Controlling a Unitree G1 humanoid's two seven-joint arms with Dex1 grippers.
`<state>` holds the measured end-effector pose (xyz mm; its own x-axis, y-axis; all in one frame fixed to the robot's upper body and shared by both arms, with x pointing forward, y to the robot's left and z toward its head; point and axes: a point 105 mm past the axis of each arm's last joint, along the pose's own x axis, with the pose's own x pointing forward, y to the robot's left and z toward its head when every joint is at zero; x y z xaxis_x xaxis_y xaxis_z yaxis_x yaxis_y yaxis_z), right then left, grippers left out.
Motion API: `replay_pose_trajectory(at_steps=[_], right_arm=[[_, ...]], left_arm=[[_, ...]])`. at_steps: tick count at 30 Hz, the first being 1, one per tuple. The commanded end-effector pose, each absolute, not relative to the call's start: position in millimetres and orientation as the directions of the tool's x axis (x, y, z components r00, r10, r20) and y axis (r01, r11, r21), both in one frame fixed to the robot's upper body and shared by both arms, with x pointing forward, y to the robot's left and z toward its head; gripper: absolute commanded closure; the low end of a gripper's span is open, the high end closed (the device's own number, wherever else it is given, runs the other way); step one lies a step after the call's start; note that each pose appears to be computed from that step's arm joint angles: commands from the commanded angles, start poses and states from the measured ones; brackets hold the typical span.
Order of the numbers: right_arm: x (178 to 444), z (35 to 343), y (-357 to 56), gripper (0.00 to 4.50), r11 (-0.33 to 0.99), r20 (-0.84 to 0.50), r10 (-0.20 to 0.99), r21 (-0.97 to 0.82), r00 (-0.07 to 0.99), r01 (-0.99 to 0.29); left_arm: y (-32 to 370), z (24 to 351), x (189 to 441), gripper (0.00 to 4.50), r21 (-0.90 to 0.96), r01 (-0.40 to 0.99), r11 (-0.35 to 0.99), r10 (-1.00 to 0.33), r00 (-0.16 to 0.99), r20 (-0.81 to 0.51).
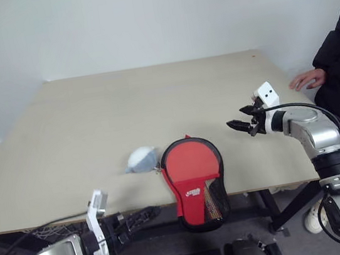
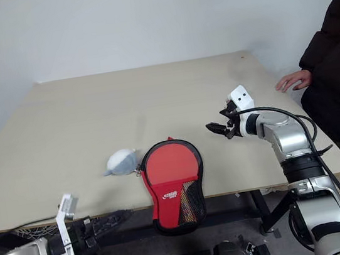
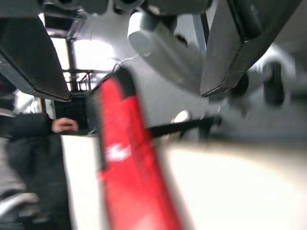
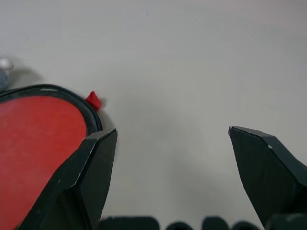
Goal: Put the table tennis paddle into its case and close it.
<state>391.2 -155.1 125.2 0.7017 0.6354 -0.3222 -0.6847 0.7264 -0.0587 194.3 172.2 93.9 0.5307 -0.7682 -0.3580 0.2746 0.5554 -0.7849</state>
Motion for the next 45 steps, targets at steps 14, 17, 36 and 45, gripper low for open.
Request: replay_pose_trajectory(at_steps=[14,17,36,45], right_arm=[[403,159,-117,0.49,0.669,-0.217,0.707,-0.103,0.673,-0.736],[405,166,-101,0.49,0.638,-0.2,0.738,-0.108,0.645,-0.763],[380,168,9,0.49,0.202,-0.276,0.933,-0.134,0.232,-0.97],[367,157,44,0.49,0.034,-0.342,0.937,-0.121,0.074,-0.992]], left_arm=[[100,102,246,0.05,-0.523,0.643,0.56,-0.819,0.523,-0.235],[91,89,251,0.05,-0.453,0.672,0.586,-0.809,0.52,-0.275],[78,65,271,0.05,-0.172,0.774,0.61,-0.782,0.551,-0.292],[81,58,281,0.05,-0.071,0.745,0.663,-0.727,0.618,-0.299]])
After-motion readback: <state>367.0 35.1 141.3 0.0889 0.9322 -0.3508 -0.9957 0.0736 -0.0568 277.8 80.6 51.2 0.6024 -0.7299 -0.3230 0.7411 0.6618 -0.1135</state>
